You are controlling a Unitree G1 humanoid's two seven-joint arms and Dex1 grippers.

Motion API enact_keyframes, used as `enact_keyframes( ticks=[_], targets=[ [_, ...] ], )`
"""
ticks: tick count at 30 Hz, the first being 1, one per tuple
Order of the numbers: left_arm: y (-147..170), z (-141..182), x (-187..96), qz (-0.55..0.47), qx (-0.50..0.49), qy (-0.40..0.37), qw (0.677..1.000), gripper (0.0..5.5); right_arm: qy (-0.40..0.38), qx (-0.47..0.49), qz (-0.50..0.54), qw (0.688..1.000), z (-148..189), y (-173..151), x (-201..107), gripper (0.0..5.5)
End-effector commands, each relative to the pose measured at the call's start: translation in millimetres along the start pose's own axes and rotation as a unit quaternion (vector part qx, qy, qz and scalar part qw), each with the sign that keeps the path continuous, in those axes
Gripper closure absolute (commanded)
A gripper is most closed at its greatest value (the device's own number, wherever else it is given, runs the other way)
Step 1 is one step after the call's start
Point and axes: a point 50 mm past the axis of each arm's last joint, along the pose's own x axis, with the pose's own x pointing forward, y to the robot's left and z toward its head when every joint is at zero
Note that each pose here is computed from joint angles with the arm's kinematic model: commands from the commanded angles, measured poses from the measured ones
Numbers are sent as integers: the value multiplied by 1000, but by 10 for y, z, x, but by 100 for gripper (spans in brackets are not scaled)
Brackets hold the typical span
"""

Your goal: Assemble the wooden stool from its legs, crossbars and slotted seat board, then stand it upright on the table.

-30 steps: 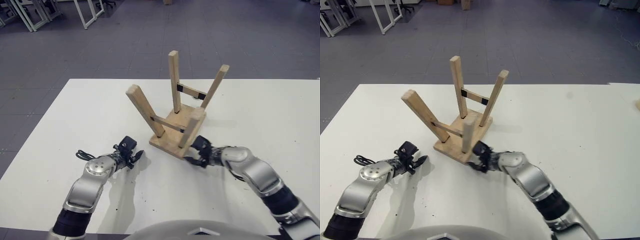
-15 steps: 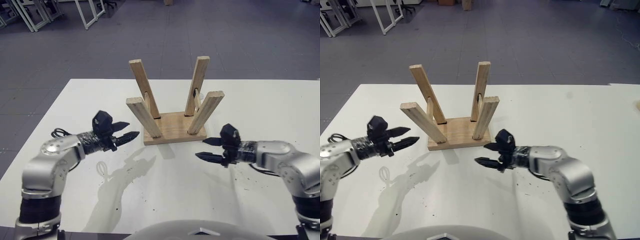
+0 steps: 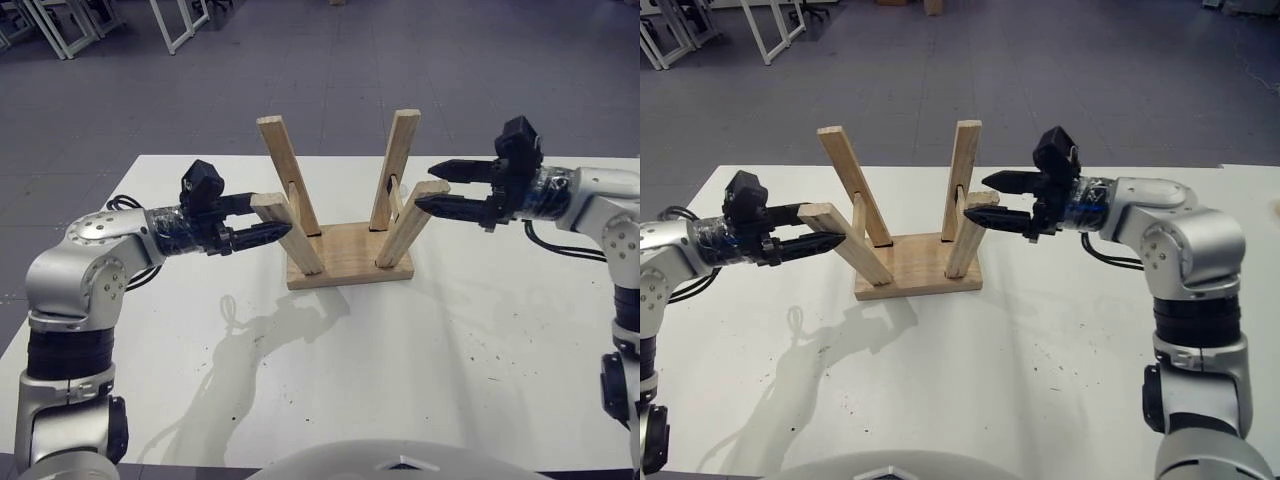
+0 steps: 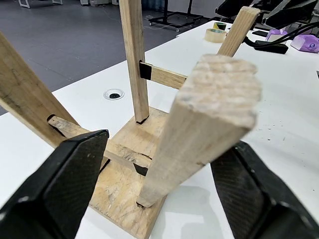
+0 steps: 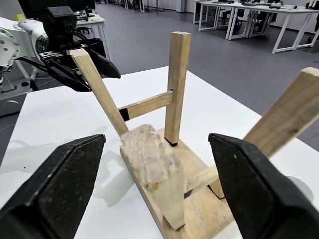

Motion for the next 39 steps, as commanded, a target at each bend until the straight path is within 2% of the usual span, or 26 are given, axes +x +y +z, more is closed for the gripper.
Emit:
enact_keyframes(
  ticks=[1,3,5,10,13,16,18,20,25,28,29,35,39],
  targets=[
    [118,128,-2,-15,19,11,1000,197,21,26,30,999,-180,31,139,168],
    [148,166,23,-31,14,8,999,227,31,36,29,998,-261,7,160,168],
    [143,166,45,-47,6,7,999,250,22,44,27,998,-251,-8,165,192],
    [-10,55,1,-141,-56,27,988,335,-6,133,100,986,-115,188,65,295],
    [-209,54,-124,-235,-115,52,964,366,4,206,206,957,-27,472,-59,326],
    [-386,221,-272,-328,-183,57,925,392,35,292,333,896,-34,746,-278,338],
    [-379,344,-279,-351,-228,49,907,392,51,321,318,891,-103,731,-292,338],
    [-311,346,-216,-350,-250,52,901,392,39,360,286,887,-135,575,-266,338],
    [54,181,155,-261,-285,21,922,312,16,413,166,896,-281,130,-70,244],
    [240,14,275,-189,-278,28,941,308,11,413,112,904,-364,-35,-28,184],
    [323,-43,298,-161,-282,23,946,308,7,414,96,905,-402,-76,-28,179],
    [616,-120,214,-84,-334,-46,938,308,-12,416,20,909,-570,-284,-146,179],
    [699,3,59,-81,-364,-116,921,308,-11,411,1,911,-650,-298,-208,179]
  ],
)
